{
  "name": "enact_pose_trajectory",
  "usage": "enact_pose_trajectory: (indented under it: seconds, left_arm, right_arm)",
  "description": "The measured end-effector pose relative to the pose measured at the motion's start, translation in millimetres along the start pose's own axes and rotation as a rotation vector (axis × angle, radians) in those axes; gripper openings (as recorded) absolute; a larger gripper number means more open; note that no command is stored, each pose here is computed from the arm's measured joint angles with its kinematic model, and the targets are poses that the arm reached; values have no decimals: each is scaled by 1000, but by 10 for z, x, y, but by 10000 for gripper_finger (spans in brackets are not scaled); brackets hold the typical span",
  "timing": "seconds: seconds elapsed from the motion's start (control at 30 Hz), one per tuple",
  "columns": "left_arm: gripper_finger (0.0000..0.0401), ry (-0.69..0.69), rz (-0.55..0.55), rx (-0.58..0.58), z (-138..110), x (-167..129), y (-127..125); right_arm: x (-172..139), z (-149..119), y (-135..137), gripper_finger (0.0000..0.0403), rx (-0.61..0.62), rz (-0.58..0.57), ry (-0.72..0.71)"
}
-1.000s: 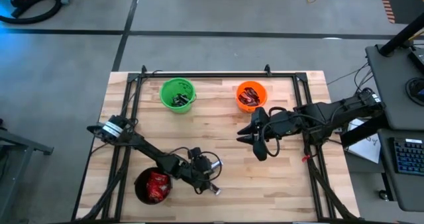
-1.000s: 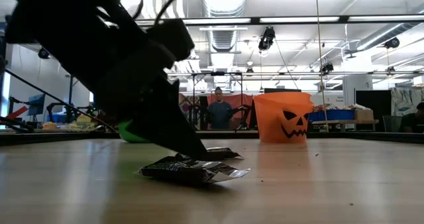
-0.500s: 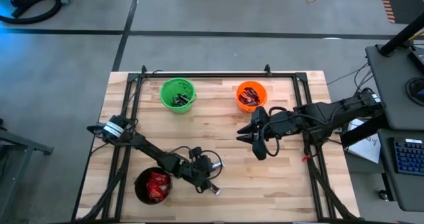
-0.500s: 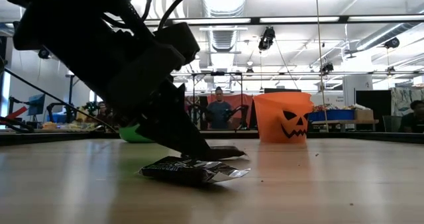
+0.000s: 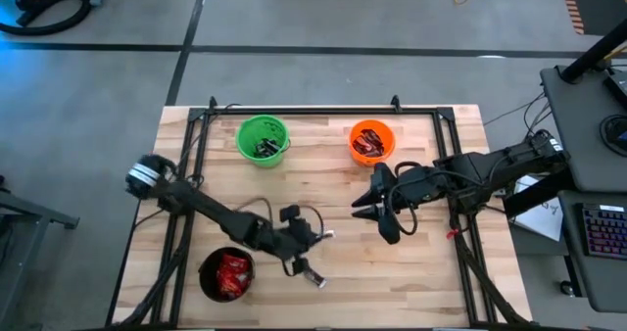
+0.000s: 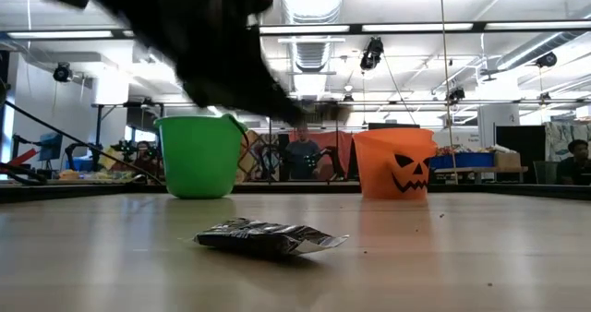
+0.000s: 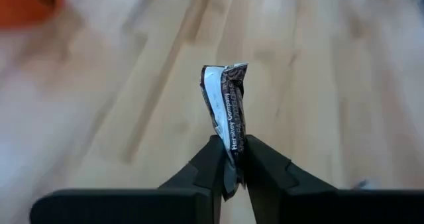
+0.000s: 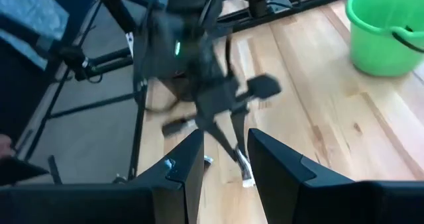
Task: Sort candy
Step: Put the black chocolate into the green bucket
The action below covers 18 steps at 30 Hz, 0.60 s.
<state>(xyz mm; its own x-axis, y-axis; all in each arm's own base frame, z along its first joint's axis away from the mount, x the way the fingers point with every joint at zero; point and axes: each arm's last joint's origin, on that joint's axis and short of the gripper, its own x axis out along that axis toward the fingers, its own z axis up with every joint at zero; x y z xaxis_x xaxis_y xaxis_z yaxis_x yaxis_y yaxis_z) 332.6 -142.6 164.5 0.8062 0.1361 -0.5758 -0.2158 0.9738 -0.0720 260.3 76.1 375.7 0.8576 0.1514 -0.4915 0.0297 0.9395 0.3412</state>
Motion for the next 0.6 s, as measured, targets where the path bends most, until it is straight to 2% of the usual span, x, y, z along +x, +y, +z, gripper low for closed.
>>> enact_pose_trajectory:
  seconds: [0.17,0.3,0.47,0.6]
  left_arm:
    - [36,-80,-122,-24,484,-393,228]
    - [36,-141,-239,-73,743,-681,368]
    - [36,-174,-274,-123,849,-865,435]
    - [36,-149,-246,-68,819,-859,452]
  right_arm:
    - [-1,-14,42,111,-69,17,0]
    - [8,-31,69,111,-131,24,6]
    - [119,-59,66,111,-219,-3,26]
    - [281,-104,52,120,-317,-52,59]
